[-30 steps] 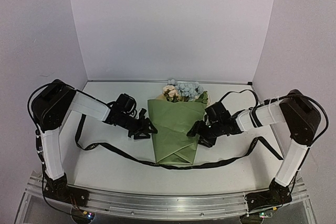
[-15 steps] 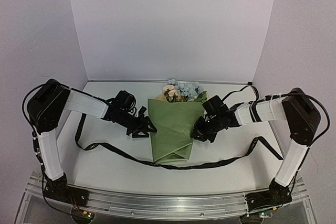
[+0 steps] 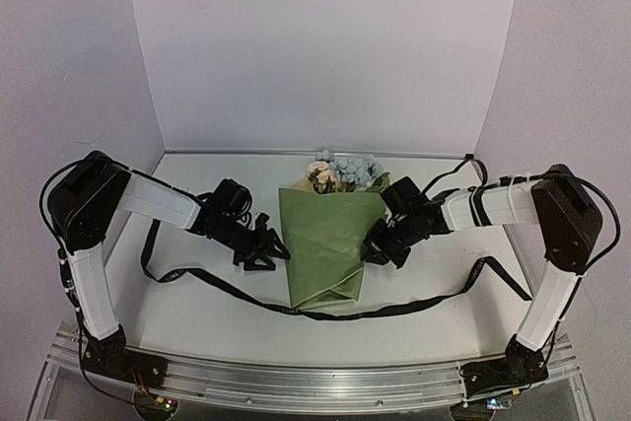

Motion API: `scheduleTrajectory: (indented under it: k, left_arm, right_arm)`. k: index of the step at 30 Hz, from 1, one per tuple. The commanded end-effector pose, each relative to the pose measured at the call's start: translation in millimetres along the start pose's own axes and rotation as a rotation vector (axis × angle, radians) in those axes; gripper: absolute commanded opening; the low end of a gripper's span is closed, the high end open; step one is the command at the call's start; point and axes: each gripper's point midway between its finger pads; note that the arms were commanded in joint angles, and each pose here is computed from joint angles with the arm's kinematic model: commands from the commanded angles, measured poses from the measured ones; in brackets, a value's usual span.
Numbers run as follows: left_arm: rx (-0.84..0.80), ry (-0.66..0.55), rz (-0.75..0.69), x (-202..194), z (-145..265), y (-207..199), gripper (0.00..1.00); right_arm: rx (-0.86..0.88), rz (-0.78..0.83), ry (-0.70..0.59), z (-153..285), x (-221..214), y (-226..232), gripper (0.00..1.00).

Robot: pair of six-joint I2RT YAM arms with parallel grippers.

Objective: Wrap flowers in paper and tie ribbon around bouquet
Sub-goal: Pick up the fake flower from the center of the board.

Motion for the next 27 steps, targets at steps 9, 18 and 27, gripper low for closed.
scheduleTrajectory:
  k: [9, 18, 27]
  left_arm:
    - [0.103, -0.092, 0.035, 22, -23, 1, 0.28]
    - [0.093, -0.068, 0.036, 21, -21, -17, 0.02]
    - [0.064, -0.017, 0.033, 10, -8, -40, 0.00]
  right_arm:
    - [0.007, -0.022, 0.008, 2, 7, 7, 0.00]
    - [0.022, -0.043, 0.021, 6, 9, 12, 0.00]
    - [0.015, -0.045, 0.035, 14, 8, 16, 0.00]
Point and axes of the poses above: each gripper's point midway between its finger pads, its own z axis back along the fingers, its own y axis along the line the jaws close on, x = y × z, and after that the axes turned 12 degrees about z, right-handed
